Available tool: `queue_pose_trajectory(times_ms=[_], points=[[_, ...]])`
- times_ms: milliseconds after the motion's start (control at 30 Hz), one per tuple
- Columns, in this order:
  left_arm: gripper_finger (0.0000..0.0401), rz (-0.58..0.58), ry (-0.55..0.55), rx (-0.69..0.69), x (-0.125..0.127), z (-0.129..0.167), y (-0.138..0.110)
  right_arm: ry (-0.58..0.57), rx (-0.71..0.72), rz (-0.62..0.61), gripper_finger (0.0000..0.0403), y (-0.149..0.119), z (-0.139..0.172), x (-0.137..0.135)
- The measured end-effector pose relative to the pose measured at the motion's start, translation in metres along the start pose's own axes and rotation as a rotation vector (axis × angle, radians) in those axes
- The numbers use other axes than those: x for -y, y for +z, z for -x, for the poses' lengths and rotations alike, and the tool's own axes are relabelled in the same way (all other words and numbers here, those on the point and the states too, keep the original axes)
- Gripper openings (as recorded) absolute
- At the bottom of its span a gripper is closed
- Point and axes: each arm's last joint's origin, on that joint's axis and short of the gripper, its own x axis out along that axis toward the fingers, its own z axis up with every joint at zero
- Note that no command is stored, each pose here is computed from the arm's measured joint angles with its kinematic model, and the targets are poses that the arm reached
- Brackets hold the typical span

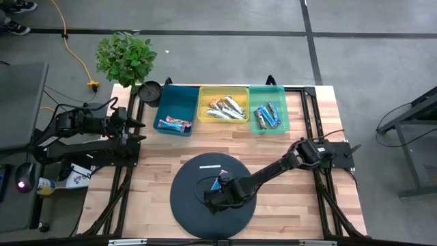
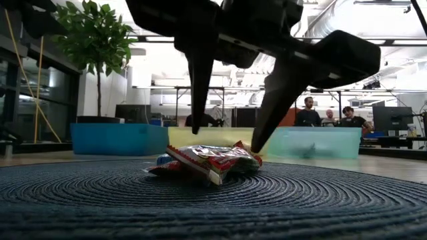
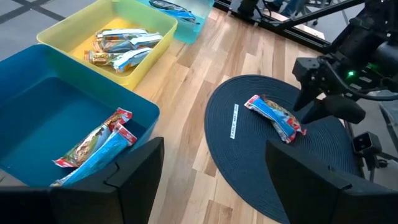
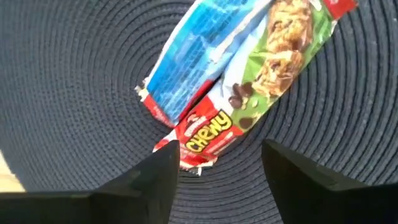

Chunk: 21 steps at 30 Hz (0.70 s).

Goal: Pick and place Granola Bars by type
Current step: Put the red granola bar into the blue bin

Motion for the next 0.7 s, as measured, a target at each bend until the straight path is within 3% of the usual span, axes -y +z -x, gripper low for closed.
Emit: queue_pose_trajectory(times_ms=[433, 700], points=[[0.0273, 0.0, 0.003, 0.001, 0.0, 0.0, 0.0, -0.125, 0.061, -0.062, 0.0213, 0.039, -0.004, 0.004], [0.0273, 0.0, 0.003, 0.001, 0.0, 0.0, 0.0, -0.158, 0.061, -0.068, 0.0214, 0.045, -0.004, 0.006]])
